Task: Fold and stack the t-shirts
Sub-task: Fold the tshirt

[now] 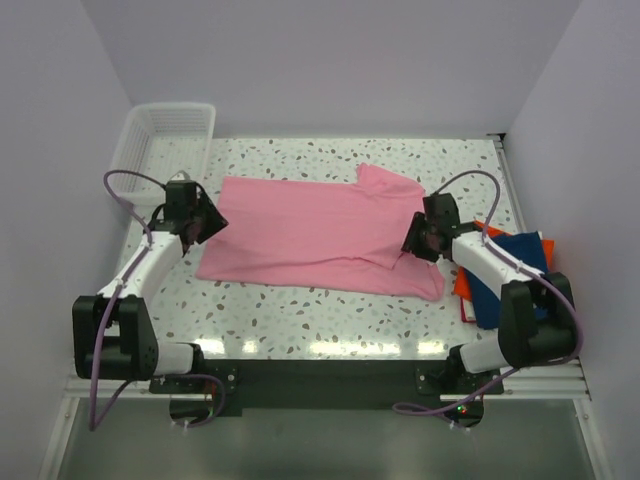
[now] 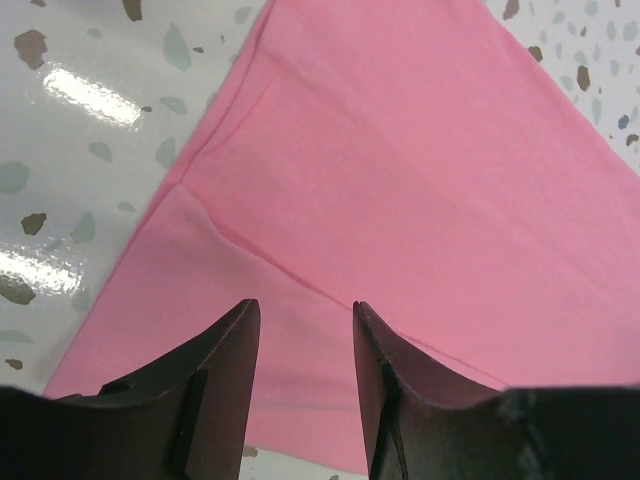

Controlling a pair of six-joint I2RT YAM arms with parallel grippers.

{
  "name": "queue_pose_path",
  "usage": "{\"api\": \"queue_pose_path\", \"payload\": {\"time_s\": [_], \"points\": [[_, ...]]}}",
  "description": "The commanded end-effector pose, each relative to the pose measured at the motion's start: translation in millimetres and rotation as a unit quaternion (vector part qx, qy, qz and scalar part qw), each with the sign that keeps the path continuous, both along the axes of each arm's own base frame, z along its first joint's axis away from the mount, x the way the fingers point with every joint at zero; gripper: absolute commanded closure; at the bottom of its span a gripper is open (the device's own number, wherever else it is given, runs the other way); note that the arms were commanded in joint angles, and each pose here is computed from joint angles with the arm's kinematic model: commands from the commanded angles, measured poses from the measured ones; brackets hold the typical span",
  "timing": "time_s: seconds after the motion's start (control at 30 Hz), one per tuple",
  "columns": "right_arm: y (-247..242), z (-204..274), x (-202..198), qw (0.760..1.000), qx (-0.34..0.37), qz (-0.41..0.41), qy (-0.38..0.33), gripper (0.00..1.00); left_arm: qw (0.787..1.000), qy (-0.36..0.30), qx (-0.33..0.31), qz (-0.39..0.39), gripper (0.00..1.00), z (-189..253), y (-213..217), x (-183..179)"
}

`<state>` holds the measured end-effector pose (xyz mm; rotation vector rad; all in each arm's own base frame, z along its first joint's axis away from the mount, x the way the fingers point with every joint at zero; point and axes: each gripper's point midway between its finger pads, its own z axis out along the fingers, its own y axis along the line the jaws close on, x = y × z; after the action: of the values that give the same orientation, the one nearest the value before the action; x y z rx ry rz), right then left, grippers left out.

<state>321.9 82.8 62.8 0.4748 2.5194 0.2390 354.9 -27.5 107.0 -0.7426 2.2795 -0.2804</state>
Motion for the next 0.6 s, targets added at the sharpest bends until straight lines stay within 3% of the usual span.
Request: {"api": "queue_pose_path", "payload": {"time_s": [0.0, 0.27, 0.57], "points": [[13.5, -2.8, 0.6, 1.0, 0.017, 0.008, -0.011, 0.54, 0.997, -0.042, -0.007, -0.058, 0.53, 24.0, -15.0, 0.5], [32.7, -21.5, -5.4, 1.0, 0.018, 0.019, 0.009, 0.55, 0.994, -0.07, 0.008, -0.082, 0.53, 47.7, -15.6, -6.5], [45.3, -32.5, -12.5, 0.999, 0.02, 0.024, 0.026, 0.55, 0.994, -0.06, 0.012, -0.091, 0.54, 39.6, -15.9, -10.1]]}}
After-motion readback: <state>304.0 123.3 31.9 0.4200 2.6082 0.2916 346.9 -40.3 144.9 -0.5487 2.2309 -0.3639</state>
